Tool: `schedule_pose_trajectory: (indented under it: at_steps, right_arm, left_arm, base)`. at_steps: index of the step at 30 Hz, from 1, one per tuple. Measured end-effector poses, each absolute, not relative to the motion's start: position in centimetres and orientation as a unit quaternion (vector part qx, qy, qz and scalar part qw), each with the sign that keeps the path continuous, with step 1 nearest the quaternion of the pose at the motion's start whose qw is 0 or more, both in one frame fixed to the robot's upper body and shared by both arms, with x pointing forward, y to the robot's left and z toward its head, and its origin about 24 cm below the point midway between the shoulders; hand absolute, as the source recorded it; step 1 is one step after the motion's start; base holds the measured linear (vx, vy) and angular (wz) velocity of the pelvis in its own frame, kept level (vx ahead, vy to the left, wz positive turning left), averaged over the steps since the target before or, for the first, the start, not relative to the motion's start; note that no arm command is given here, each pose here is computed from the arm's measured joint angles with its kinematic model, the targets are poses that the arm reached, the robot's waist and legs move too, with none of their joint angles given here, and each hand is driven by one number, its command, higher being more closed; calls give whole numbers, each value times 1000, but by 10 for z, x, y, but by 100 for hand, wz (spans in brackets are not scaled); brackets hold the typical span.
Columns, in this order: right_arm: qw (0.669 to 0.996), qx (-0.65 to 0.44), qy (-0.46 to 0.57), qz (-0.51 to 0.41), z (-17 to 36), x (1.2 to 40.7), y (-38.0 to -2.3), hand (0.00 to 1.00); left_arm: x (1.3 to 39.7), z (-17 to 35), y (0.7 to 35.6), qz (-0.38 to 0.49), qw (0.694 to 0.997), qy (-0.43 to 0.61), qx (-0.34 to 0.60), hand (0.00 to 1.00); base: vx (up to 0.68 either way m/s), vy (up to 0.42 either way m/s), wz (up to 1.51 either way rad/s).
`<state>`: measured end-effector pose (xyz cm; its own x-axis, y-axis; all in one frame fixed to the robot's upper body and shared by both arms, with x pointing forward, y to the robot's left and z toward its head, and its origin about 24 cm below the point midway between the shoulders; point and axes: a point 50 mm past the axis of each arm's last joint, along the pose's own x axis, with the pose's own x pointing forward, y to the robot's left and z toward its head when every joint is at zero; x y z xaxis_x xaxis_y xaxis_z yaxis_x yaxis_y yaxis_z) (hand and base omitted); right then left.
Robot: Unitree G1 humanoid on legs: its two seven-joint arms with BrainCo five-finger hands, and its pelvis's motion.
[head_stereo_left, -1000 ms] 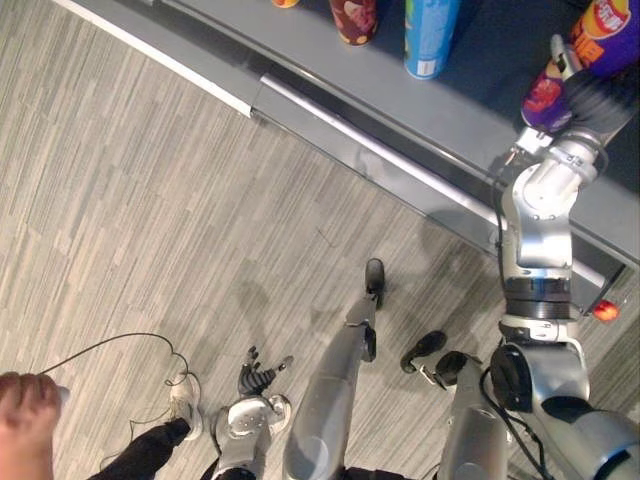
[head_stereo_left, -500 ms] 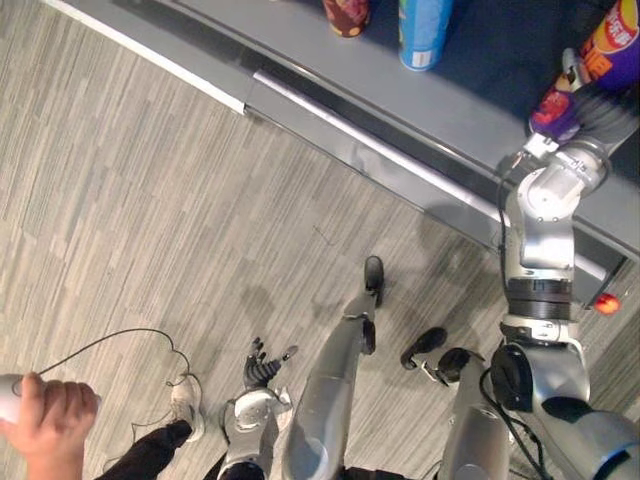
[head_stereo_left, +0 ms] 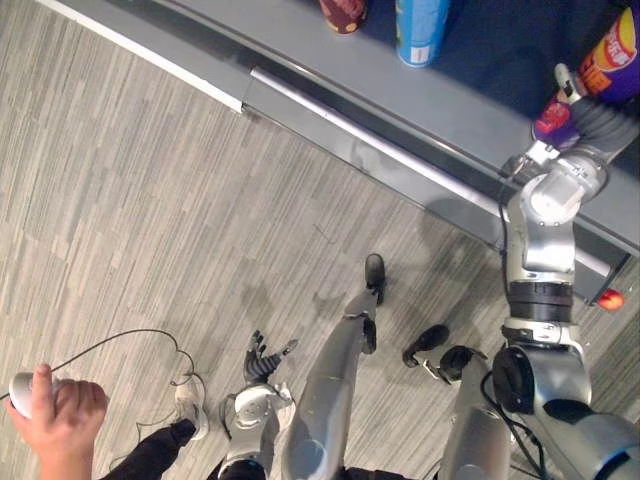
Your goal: Put the gum and the chips on the shelf.
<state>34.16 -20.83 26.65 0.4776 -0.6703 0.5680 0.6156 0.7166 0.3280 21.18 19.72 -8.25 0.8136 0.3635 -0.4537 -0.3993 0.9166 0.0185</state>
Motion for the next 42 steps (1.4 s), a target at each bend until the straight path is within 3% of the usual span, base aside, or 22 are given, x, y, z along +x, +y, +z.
schedule_pose_trajectory:
  at_steps: [13,26,42]
  right_arm:
    - [877,33,-324,-354,250,349,-199,0]
    - [926,-27,-228,-299,174,344,-184,0]
    - [954,-47,-109,-277,92,316,-178,0]
  left_arm:
    - [210,-85,194,194,951,237,-37,0]
    - [204,-92,192,179,949,257,-29,0]
    - [195,-104,186,155,943,294,-10,0]
  base:
    - [-14,-40,-2]
    - [-6,-57,-13]
    - [40,-86,-6]
